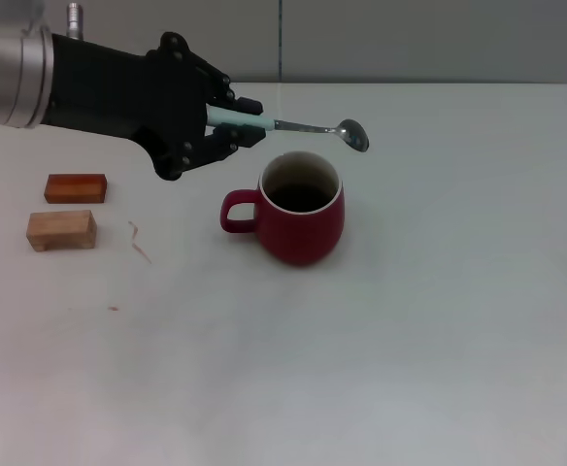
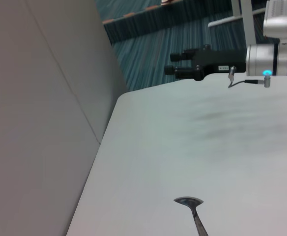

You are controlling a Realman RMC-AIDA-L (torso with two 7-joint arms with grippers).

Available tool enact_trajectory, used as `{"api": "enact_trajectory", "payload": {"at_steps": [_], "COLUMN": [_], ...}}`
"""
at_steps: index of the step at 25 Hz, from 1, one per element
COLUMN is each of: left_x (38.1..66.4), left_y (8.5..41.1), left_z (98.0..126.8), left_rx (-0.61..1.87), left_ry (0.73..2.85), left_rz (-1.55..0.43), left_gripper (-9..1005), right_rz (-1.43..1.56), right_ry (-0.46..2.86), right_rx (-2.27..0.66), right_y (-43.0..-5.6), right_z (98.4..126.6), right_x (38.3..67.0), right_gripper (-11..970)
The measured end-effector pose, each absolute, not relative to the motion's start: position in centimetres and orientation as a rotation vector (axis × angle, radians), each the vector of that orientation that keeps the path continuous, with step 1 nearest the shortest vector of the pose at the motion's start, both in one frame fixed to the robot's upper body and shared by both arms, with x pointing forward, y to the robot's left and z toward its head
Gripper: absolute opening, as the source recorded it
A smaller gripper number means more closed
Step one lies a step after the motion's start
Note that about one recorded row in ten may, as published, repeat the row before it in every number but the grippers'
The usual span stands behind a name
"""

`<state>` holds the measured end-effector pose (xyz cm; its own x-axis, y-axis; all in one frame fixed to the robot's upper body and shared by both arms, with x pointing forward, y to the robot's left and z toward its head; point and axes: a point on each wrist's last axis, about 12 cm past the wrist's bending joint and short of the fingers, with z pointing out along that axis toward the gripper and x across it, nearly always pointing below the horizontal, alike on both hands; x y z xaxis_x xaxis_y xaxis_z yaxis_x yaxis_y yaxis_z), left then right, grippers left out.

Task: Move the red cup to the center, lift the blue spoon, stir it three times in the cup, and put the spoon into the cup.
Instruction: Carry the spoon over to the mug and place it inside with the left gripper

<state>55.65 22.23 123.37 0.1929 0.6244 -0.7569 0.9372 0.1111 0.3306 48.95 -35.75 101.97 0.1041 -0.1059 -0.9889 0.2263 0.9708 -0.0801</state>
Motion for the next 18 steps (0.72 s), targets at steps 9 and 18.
{"api": "enact_trajectory", "payload": {"at_steps": [9, 18], "left_x": [56.5, 56.7], "left_y": [19.9, 18.6], "left_z": [123.7, 124.9], "left_rx": [1.762, 1.862], "left_ry": [1.523, 1.479], "left_rz": [-0.249, -0.067], "left_gripper": [192, 195], "right_rz": [-0.247, -0.247], "right_ry": [1.449, 1.45], "right_rx": [0.104, 0.107], "right_y": [-35.8, -35.8], "right_z": [101.8, 101.8], "right_x": [48.6, 48.5], "right_gripper": [550, 551]}}
